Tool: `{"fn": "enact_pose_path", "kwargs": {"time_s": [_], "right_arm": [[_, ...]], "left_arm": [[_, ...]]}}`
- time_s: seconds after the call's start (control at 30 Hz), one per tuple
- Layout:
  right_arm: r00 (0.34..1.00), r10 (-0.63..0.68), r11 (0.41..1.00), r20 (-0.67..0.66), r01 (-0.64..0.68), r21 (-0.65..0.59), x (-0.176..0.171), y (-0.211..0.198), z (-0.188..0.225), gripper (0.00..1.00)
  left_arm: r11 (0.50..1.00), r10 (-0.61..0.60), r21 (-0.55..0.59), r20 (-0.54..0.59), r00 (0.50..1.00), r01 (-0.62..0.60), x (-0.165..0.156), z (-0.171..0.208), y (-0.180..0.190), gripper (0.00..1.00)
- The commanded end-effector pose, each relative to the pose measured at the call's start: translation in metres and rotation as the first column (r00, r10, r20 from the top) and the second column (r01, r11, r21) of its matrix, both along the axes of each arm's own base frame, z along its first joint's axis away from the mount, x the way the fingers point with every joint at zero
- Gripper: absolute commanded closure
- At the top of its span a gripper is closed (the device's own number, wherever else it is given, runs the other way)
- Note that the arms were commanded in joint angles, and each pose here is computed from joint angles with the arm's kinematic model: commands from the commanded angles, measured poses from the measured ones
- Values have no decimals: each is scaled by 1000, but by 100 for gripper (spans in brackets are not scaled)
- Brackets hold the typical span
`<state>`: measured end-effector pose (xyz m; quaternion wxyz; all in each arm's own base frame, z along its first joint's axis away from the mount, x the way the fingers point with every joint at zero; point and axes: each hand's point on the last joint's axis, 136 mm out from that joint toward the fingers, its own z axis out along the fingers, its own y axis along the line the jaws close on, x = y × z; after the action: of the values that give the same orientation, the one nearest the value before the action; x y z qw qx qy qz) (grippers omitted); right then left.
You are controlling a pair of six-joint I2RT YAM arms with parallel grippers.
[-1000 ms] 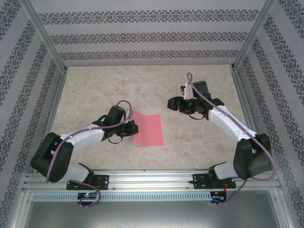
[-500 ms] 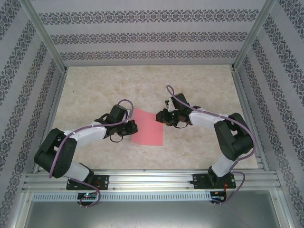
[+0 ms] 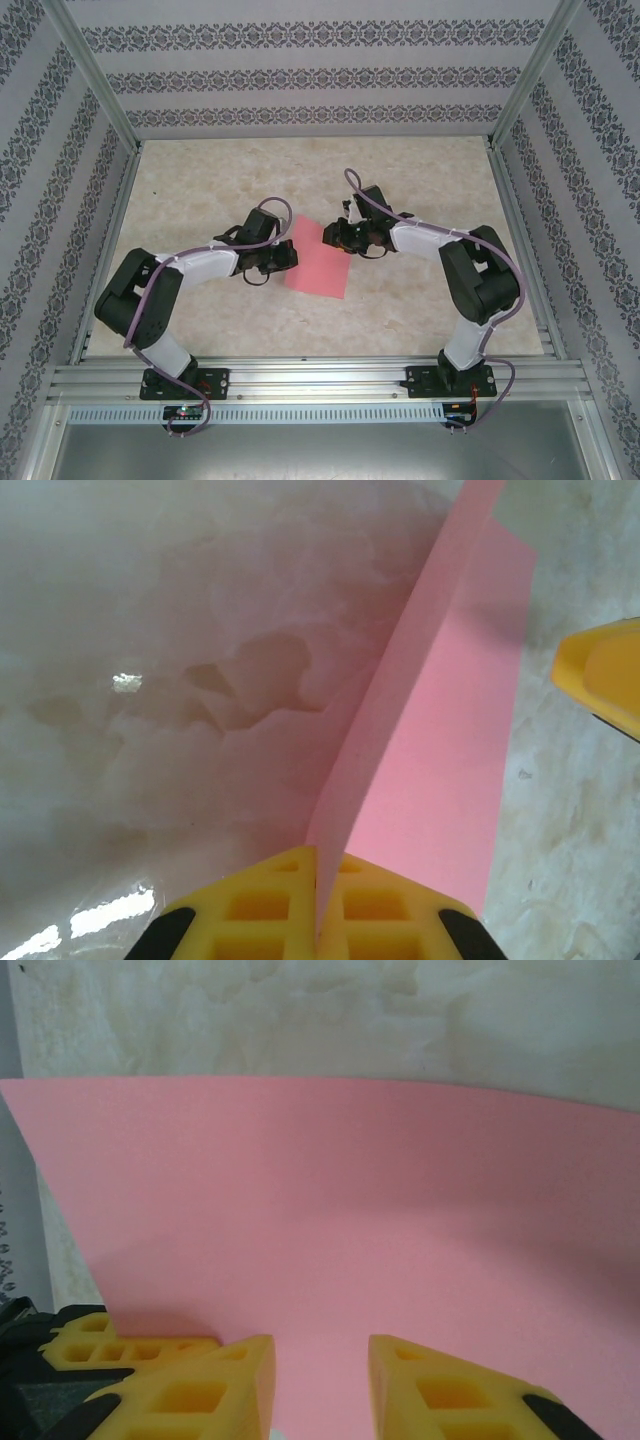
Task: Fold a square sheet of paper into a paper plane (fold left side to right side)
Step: Move the square sheet of paper to the center of the table, then first fold in half a square sheet of paper at the center of the table.
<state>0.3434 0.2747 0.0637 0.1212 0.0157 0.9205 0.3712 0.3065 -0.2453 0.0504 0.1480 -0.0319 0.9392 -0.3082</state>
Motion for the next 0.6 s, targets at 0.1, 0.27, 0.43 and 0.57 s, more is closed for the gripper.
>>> {"fn": "enact_pose_path", "kwargs": {"time_s": [0.1,0.27,0.43,0.57], "right_arm": [[1000,-21,999,-5,21,-35,10,-10,-14,69],[1000,-19,999,-7,18,-39,9,-16,-15,69],[1000,-12,999,-1,12,-37,9,-16,-12,69],[1000,2,1000,-4,-2,-24,9,-13,-11,69]], "left_arm": [[999,38,19,20,999,-39,10,1,8,97],[997,76,23,23,997,-77,11,4,24,97],[998,65,23,28,997,-66,10,7,29,98],[999,30,28,28,999,-31,12,8,25,98]]}}
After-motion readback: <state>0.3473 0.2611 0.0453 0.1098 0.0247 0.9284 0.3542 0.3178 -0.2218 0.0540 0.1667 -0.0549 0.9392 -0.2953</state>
